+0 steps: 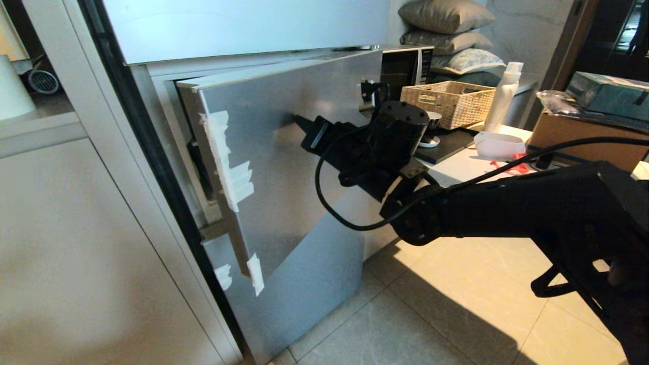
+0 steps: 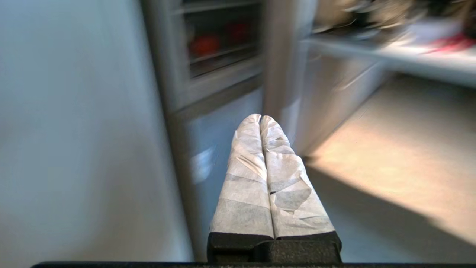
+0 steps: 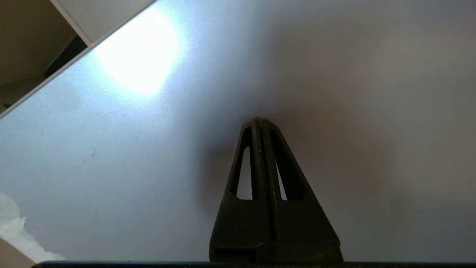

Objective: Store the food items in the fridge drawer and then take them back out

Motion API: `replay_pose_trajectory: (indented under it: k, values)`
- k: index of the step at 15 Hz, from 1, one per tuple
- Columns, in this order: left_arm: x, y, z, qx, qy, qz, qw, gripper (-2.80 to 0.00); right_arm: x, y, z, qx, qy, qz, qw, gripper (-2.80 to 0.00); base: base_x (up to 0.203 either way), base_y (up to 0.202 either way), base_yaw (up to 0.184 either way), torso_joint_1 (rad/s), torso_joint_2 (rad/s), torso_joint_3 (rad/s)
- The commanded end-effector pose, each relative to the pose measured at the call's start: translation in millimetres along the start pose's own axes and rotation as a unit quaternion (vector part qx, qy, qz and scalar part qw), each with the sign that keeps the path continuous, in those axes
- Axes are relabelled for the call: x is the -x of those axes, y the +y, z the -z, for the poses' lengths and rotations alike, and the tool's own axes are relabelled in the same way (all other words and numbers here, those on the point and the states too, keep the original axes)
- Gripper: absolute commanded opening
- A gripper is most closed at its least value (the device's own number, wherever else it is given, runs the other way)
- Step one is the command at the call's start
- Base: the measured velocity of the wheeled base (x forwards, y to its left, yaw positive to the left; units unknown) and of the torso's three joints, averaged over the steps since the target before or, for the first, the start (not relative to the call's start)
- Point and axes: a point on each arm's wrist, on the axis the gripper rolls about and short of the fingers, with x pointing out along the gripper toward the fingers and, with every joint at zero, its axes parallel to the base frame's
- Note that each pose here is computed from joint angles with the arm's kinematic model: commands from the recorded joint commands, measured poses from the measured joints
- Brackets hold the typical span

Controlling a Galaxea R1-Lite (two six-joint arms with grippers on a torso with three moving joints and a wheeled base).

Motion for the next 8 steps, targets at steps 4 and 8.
replay_pose_trajectory:
  k: [4,8]
  values:
    - [-112.8,4.0,-45.6,0.124,0.15,0.17,0.9659,-2.8,-4.4,-4.1,14.1,-0.004,0.01,-0.003,1.0,-2.8,0.0,0.0,0.0,0.0,0.0,0.0]
    - [-192.9,-12.2,-33.1,0.153,0.201,0.274,0.9281,-2.8,-9.0,-5.1,15.1,-0.003,0.003,-0.007,1.0,-2.8,0.0,0.0,0.0,0.0,0.0,0.0]
